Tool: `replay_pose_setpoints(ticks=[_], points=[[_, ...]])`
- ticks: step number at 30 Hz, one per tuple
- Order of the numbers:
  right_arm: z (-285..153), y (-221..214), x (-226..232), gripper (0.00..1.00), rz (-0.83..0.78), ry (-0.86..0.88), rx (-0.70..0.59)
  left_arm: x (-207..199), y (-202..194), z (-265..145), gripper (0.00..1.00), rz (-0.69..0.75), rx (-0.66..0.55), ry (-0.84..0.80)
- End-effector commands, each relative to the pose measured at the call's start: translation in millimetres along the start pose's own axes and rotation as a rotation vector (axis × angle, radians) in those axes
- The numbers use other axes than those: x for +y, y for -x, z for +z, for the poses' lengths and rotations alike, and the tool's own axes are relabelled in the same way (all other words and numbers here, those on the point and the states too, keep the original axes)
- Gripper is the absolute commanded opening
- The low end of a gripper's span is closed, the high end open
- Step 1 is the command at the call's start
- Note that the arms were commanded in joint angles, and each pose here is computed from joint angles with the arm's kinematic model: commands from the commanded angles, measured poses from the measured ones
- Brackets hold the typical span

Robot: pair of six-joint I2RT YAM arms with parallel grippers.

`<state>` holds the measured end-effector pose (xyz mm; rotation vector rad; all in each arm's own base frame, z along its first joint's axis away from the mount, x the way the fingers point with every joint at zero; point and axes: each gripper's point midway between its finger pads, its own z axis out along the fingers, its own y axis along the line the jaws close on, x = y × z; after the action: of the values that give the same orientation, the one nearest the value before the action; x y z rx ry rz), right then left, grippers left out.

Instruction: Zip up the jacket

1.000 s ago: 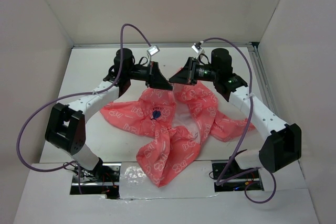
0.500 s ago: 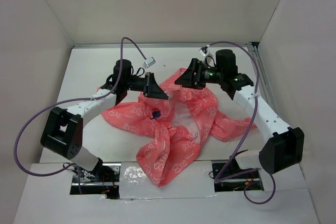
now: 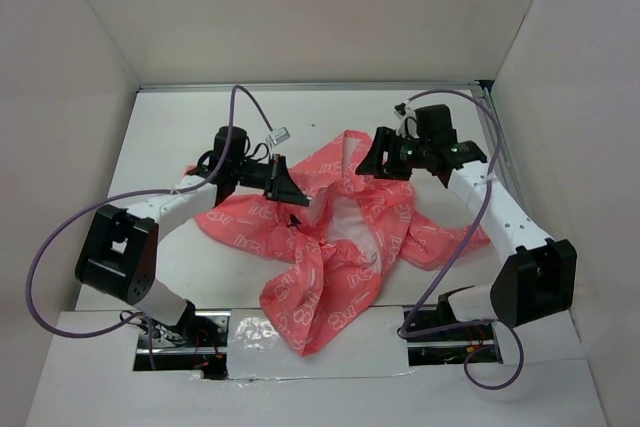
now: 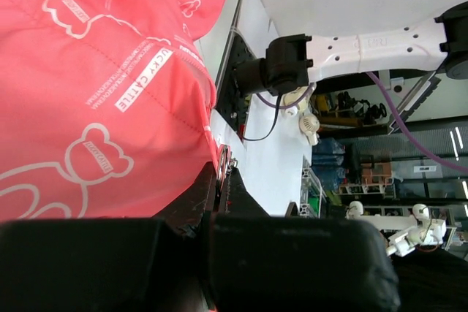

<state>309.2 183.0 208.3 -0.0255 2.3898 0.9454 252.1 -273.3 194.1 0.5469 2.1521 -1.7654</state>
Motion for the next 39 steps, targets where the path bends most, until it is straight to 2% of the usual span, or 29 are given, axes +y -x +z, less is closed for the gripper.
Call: replay_pose_setpoints(ticks=[1, 6, 10, 22, 27, 33, 36, 37, 39], points=[[11.5, -9.5, 6.3, 0.68, -0.186, -0.013, 0.029, -8.9, 13.0, -9.2, 0.0, 0.069, -0.019, -0.049], [31.2, -9.4, -1.5, 0.7, -0.364, -0.087, 0.043, -4.9, 31.4, -4.9, 0.0, 0.073, -0.014, -0.061], [51.2, -4.0, -20.1, 0.7, -0.378, -0.143, 0.071, -1.9, 37.0, -3.7, 0.0, 0.076, -0.014, -0.056], [95.4, -7.3, -15.8, 0.7, -0.459, 0.011, 0.132, 4.8, 43.5, -2.3, 0.0, 0.073, -0.021, -0.027], [105.8, -11.1, -19.5, 0.71, -0.465, 0.011, 0.14, 6.6, 47.9, -2.5, 0.0, 0.074, -0.026, -0.018], [122.3, -14.5, -15.0, 0.67, -0.458, 0.024, 0.142, 11.6, 50.8, -1.5, 0.0, 0.055, -0.03, -0.014], [129.2, -18.0, -17.3, 0.52, -0.454, 0.016, 0.15, 11.5, 52.4, -1.8, 0.0, 0.059, -0.033, -0.014], [129.4, -17.7, -16.9, 0.32, -0.449, 0.02, 0.148, 11.7, 53.0, -2.3, 0.0, 0.062, -0.034, -0.014], [126.4, -16.2, -11.0, 0.05, -0.441, 0.04, 0.126, 11.3, 54.1, -2.5, 0.0, 0.065, -0.036, -0.009]])
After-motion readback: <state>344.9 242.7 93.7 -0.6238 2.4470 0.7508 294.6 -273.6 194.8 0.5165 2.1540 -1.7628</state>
